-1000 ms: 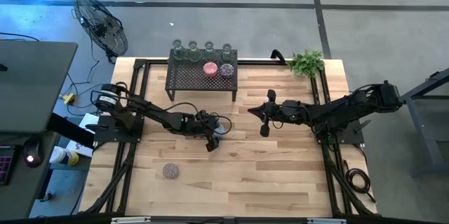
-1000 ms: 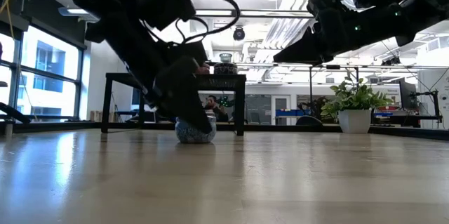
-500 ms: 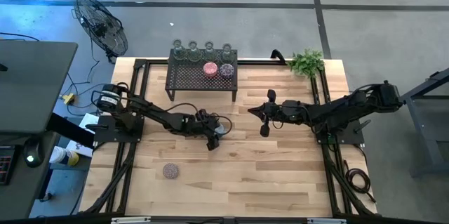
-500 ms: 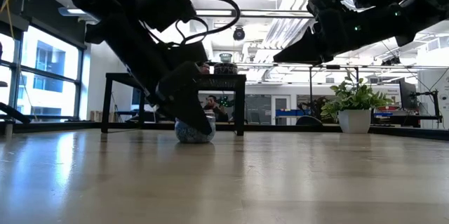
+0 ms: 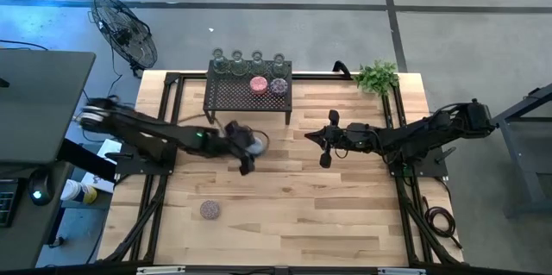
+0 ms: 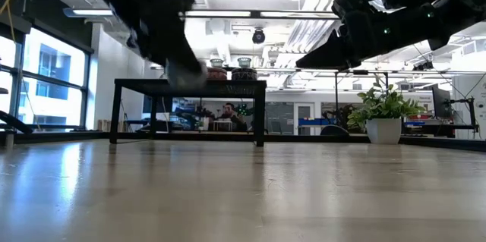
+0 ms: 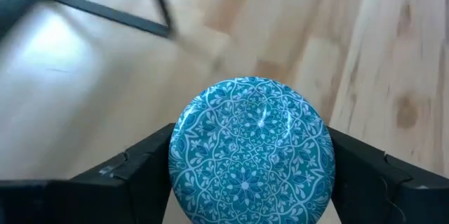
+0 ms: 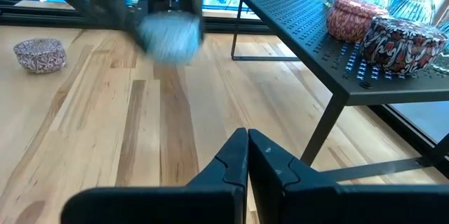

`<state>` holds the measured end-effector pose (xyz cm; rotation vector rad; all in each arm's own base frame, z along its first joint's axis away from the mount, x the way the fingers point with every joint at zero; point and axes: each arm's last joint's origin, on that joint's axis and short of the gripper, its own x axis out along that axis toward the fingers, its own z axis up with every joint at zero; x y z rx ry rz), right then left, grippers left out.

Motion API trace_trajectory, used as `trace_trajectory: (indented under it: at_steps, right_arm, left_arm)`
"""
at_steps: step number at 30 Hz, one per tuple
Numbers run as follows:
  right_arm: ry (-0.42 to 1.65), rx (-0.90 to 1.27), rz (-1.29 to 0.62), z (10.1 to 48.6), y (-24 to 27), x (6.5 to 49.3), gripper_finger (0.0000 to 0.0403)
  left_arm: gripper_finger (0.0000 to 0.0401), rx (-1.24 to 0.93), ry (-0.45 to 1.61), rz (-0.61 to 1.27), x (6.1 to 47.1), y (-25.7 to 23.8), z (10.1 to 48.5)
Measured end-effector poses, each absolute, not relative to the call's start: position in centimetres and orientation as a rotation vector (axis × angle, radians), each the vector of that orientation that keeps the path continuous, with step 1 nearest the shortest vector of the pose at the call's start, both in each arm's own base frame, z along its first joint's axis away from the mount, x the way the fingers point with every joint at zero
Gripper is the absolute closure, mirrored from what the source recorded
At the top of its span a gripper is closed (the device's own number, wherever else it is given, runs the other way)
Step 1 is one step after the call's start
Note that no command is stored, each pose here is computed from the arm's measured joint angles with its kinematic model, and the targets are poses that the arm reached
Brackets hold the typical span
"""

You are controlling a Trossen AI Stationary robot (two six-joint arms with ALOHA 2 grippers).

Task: Pick & Place candle stick holders
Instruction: Put the blue scented candle on the shelf

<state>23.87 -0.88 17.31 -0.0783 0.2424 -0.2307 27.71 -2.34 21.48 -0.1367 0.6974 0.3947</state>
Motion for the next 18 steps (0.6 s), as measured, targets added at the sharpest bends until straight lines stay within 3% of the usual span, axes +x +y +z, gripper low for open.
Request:
trace_trajectory:
  at_steps: [7, 12, 18]
  right_arm:
    - [0.242, -0.078, -0.231, 17.3, -0.9, 23.9, 0.0402]
    - [0.235, -0.078, -0.231, 17.4, -0.9, 23.9, 0.0401]
    - [0.227, -0.076, -0.241, 17.5, -1.1, 23.9, 0.0402]
  left_arm:
    - [0.0109, -0.281, 0.538, 0.624, 22.6, 2.8, 27.0]
    - [0.0108, -0.286, 0.535, 0.760, 21.0, 7.4, 27.7]
    - [0.0108, -0.278, 0.597, 0.808, 21.8, 11.6, 27.6]
